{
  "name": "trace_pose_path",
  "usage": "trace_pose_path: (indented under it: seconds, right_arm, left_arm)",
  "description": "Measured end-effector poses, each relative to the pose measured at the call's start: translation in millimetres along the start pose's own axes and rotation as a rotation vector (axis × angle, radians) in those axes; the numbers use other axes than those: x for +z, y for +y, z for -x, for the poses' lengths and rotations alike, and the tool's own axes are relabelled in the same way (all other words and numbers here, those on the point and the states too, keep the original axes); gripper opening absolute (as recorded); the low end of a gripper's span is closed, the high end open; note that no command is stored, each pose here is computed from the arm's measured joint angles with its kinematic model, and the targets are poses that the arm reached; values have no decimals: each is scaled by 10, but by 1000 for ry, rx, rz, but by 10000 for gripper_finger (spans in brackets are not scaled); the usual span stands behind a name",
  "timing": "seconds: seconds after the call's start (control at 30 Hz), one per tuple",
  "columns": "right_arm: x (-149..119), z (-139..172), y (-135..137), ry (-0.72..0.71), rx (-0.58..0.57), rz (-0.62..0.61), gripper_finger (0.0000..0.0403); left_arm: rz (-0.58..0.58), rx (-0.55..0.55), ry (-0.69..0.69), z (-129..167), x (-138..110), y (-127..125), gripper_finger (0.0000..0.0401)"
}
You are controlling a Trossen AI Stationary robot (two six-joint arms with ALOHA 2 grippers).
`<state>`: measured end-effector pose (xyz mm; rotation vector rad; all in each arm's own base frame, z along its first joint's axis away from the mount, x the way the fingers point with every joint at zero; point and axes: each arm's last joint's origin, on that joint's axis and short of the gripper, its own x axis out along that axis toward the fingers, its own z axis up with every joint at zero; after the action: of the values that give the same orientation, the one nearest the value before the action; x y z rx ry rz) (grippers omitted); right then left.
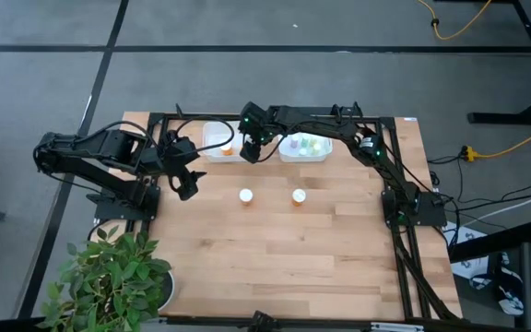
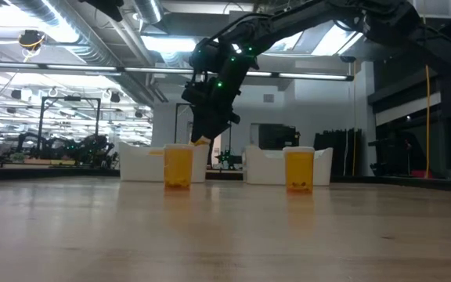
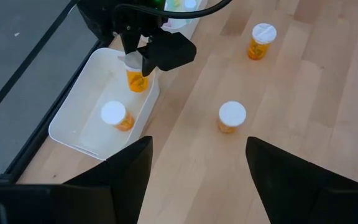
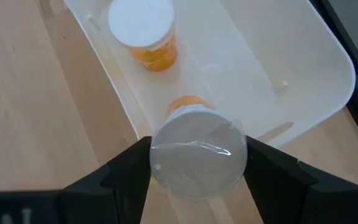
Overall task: Pick and place medicine bottles into bin by pill shape (circle, oval)
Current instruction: Put the orange pill bottle into the left white bin
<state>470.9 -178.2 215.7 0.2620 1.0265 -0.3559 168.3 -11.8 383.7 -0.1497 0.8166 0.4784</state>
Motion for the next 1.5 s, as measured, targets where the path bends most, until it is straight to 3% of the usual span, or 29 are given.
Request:
trace_pose_path:
  seconds: [0.83, 1.0, 1.2, 1.33, 1.5]
  right_arm:
    - [93, 86, 19, -51, 21, 4, 225]
    - [318, 364, 37, -168, 32, -27, 224]
    - [635, 716, 30, -449, 39, -53, 224]
    - [594, 928, -78, -428, -84, -179, 224]
    - [357, 1585, -143, -315, -265, -291, 224]
  left_arm:
    - [-2, 2, 3, 0, -3, 1, 252]
    - [-1, 2, 3, 0, -3, 2, 252]
    - [-2, 5, 1, 1, -3, 3, 252]
    - [-1, 13, -6, 2, 0, 5, 252]
    - [12, 18, -27, -6, 25, 4, 252]
